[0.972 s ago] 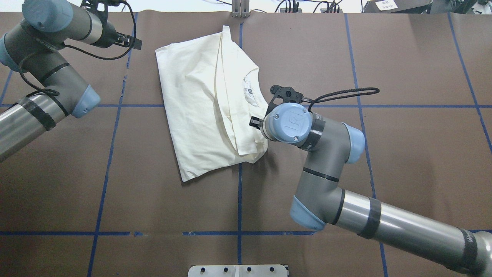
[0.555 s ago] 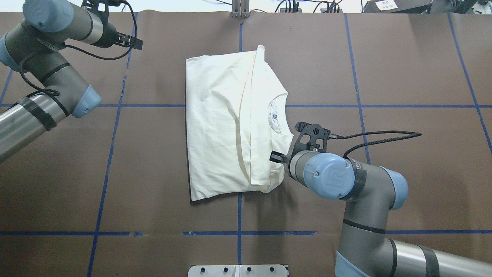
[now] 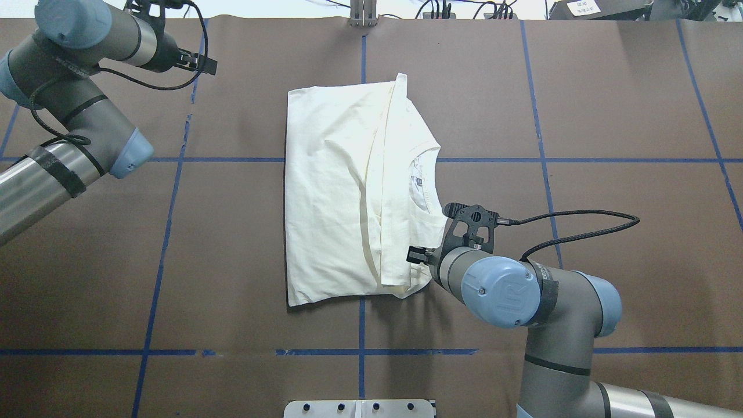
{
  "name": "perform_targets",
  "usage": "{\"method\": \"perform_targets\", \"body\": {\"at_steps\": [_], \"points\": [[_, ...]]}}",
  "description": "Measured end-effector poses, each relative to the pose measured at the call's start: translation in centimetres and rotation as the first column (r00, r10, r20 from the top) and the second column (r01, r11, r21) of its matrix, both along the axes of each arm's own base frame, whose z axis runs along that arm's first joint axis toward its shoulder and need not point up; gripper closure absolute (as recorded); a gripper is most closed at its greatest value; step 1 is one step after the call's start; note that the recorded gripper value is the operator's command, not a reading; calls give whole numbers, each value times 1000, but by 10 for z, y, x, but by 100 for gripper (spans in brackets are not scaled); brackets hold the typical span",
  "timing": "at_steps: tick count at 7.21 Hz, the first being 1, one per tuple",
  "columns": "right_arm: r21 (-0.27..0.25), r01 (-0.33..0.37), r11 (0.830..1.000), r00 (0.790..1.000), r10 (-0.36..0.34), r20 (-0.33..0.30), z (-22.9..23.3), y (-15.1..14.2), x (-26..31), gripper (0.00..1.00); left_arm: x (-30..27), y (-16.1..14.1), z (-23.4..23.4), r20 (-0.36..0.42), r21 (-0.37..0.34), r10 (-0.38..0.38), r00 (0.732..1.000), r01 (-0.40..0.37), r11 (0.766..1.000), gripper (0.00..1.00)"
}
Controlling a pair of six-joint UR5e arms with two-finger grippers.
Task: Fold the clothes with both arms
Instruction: 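Move the right gripper to the shirt corner nearest the robot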
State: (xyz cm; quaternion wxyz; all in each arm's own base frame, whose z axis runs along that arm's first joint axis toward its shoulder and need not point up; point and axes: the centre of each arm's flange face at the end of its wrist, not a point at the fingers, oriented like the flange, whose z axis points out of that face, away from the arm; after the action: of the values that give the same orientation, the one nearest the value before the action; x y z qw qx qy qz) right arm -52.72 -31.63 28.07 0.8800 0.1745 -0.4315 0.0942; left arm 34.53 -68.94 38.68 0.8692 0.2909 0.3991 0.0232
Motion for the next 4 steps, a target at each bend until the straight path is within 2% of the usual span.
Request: {"method": "perform_targets", "body": {"at_steps": [1,2,3,4], "points": [[75,62,995,998,-60,-23,-9,1,0,0,0,0,0,0,0,0,1000,0,1000,0],[155,129,980,991,-120,-66,-15,3,-1,0,0,0,0,0,0,1,1000,-1,1000,0],[229,197,953,977,-172,-123,-21,3,-3,0,0,0,0,0,0,1,1000,-1,1000,0],[268,249,931,962,-205,-182,-33,3,-8,0,0,0,0,0,0,1,1000,-1,1000,0]]}}
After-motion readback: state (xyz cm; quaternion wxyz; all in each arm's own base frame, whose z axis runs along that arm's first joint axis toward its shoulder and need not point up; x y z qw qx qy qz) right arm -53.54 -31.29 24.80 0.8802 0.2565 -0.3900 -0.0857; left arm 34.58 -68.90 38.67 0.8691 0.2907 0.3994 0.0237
